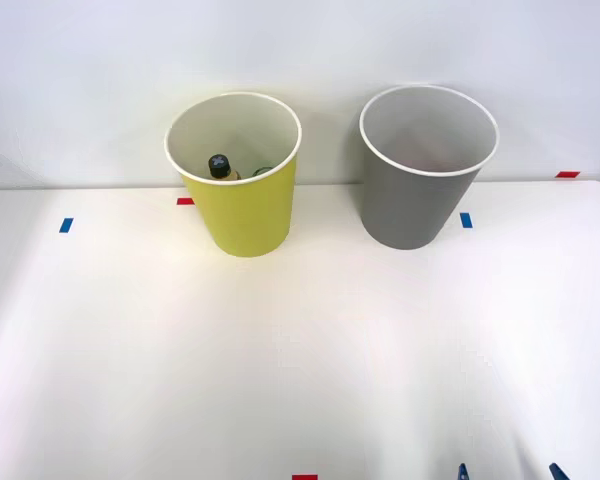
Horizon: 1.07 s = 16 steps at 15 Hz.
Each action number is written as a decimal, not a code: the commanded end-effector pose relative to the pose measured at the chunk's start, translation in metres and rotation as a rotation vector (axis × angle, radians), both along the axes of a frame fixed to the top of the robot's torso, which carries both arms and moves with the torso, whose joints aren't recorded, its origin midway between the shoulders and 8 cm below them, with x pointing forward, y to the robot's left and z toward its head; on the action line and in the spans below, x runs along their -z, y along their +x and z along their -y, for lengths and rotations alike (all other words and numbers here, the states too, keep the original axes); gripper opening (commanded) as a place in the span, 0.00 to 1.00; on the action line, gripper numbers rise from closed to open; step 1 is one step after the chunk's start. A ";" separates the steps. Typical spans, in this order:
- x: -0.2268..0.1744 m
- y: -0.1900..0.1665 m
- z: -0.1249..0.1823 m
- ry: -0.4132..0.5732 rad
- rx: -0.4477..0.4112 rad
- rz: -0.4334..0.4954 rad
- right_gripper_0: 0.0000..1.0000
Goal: Put cans in the gray bin, plastic bottles in the light green bin
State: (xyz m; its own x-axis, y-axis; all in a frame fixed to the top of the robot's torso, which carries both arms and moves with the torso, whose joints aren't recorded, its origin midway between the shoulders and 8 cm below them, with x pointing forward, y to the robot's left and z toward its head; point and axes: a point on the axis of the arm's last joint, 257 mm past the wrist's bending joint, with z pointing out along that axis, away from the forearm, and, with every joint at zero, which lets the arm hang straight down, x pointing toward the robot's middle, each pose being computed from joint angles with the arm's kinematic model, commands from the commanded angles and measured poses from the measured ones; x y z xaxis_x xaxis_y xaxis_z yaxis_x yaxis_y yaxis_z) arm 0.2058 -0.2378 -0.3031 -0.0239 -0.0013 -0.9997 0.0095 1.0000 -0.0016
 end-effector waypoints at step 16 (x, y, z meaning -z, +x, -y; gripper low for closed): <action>0.000 0.000 0.000 0.000 0.000 0.000 1.00</action>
